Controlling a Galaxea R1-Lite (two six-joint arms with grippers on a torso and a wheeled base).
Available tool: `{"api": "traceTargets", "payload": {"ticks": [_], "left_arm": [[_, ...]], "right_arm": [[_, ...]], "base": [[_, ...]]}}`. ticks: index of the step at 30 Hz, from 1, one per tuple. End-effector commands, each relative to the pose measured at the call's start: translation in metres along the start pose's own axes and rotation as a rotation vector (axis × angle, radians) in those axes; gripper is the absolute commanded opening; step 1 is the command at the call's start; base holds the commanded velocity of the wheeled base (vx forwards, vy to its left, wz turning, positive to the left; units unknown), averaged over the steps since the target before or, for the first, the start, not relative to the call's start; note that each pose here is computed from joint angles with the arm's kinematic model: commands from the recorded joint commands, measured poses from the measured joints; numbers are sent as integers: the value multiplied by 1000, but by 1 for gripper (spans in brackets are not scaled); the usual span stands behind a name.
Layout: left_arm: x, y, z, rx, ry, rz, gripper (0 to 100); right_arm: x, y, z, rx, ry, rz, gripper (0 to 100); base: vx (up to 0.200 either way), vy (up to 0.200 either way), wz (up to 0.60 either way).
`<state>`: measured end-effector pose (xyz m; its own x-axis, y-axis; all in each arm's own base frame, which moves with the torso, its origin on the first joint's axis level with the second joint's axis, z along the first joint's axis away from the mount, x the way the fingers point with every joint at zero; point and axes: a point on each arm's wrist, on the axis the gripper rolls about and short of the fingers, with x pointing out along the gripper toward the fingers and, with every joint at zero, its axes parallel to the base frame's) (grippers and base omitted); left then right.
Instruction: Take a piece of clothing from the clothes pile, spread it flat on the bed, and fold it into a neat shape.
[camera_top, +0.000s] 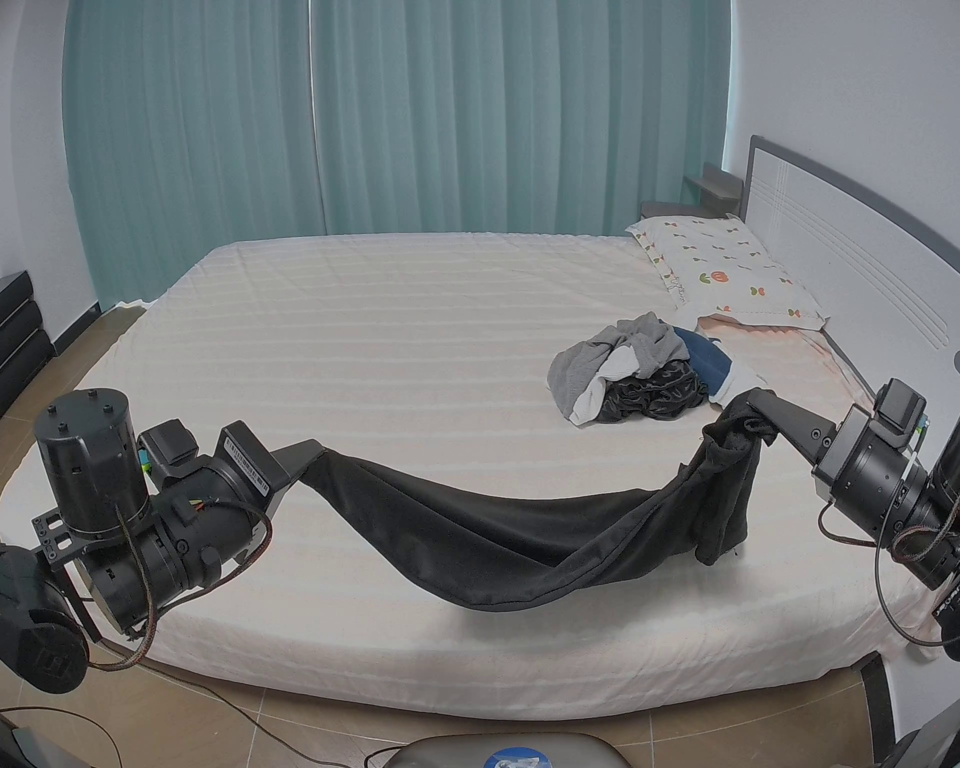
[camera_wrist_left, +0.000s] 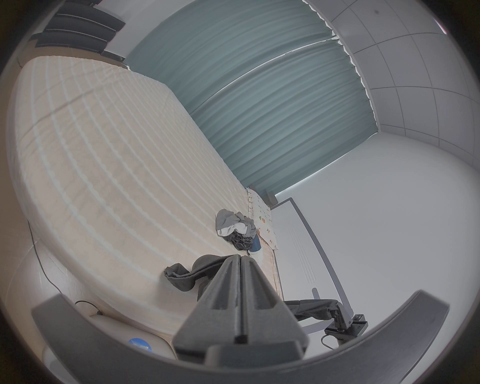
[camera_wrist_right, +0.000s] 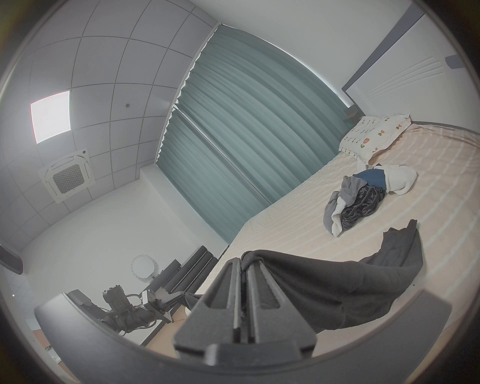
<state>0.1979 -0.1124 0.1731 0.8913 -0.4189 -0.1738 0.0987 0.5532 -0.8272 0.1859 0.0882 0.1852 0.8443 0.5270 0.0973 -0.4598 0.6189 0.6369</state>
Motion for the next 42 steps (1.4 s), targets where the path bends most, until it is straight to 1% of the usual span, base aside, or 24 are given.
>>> {"api": "traceTargets", "payload": {"ticks": [1,26,37,42], "left_arm": [[0,0,0,0,2,0,0],[0,0,0,0,2,0,0],[1,1,-1,2,2,4,0],[2,2,-1,4,5,9,0]], "right_arm": [[0,0,0,0,2,0,0],[3,-4,-3,5,13,-14,0],[3,-8,1,3,-2,-29,0],[3,-8,1,3,-2,-29,0]], "base": [[0,200,0],[0,200,0],[0,200,0],[0,0,0]]}}
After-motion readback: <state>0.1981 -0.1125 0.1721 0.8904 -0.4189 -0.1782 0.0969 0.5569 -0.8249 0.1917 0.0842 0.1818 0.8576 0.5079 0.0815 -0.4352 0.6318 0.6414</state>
